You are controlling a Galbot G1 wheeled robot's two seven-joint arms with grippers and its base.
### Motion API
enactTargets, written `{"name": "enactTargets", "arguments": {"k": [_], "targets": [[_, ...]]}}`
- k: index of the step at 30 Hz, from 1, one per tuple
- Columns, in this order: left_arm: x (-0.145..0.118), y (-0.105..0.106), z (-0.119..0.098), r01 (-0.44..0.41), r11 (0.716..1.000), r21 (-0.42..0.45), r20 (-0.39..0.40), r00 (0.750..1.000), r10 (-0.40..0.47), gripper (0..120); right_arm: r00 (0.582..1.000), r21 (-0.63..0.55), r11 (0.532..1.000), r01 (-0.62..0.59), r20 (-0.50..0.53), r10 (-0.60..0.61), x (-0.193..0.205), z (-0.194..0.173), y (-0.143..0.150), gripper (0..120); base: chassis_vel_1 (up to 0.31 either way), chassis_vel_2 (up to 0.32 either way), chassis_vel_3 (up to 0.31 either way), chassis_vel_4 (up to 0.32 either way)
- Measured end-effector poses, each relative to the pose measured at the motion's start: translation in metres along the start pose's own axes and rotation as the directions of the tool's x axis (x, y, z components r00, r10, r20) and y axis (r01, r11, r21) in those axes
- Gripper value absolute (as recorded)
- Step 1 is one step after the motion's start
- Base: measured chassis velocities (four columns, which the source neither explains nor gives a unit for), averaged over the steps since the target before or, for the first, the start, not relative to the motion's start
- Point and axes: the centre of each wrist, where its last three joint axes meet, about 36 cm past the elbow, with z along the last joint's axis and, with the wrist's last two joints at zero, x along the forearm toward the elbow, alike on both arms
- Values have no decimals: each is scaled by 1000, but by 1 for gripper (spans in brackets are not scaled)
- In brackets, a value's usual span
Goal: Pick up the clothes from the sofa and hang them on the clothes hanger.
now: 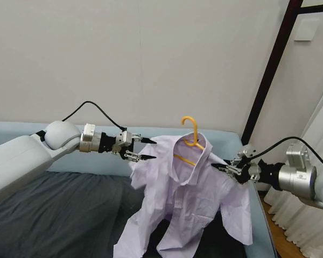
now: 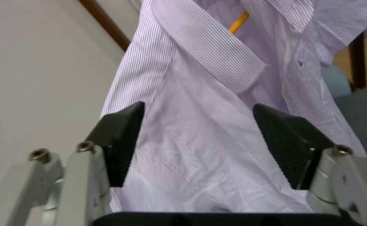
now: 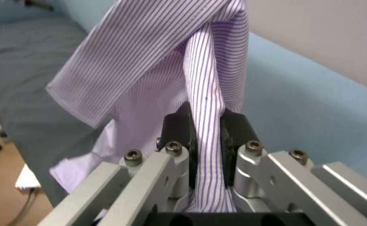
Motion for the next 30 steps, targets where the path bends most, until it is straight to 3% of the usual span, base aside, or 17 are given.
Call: {"name": "enactTargets", "arguments": {"k": [3, 6, 7, 8, 12, 14, 18, 24, 27, 30], "targets": [[5, -11, 7, 37, 999, 15, 5, 999, -37, 82, 1000, -29, 1000, -3, 20, 3, 0, -5, -2, 8, 0, 0, 0, 0], [7, -31, 7, 129, 991, 34, 33, 991, -130, 95, 999, -55, 998, -10, 53, 13, 0, -14, -1, 8, 0, 0, 0, 0], [3, -47, 5, 197, 979, 54, 53, 979, -199, 98, 997, -67, 998, -19, 67, 24, 1, -21, -2, 8, 0, 0, 0, 0], [3, -47, 5, 197, 979, 54, 53, 979, -199, 98, 997, -67, 998, -19, 67, 24, 1, -21, -2, 8, 0, 0, 0, 0], [-14, -81, 4, 328, 934, 143, 95, 935, -342, 100, 991, -105, 992, -66, 107, 77, 11, -50, -9, 8, 0, 0, 0, 0], [-19, -86, 3, 347, 924, 159, 110, 924, -366, 100, 989, -113, 990, -79, 118, 92, 15, -58, -12, 8, 0, 0, 0, 0], [-43, -93, -9, 426, 871, 245, 176, 864, -472, 100, 981, -127, 984, -121, 137, 138, 32, -91, -18, 8, 0, 0, 0, 0], [-77, -104, -36, 418, 820, 390, 282, 794, -539, 100, 977, -154, 975, -159, 118, 178, 34, -102, -25, 8, 0, 0, 0, 0], [-86, -112, -42, 395, 812, 430, 307, 782, -543, 100, 979, -150, 976, -159, 105, 176, 32, -98, -23, 8, 0, 0, 0, 0], [-101, -126, -50, 390, 785, 481, 314, 760, -569, 100, 980, -142, 977, -161, 91, 175, 31, -93, -20, 8, 0, 0, 0, 0]]}}
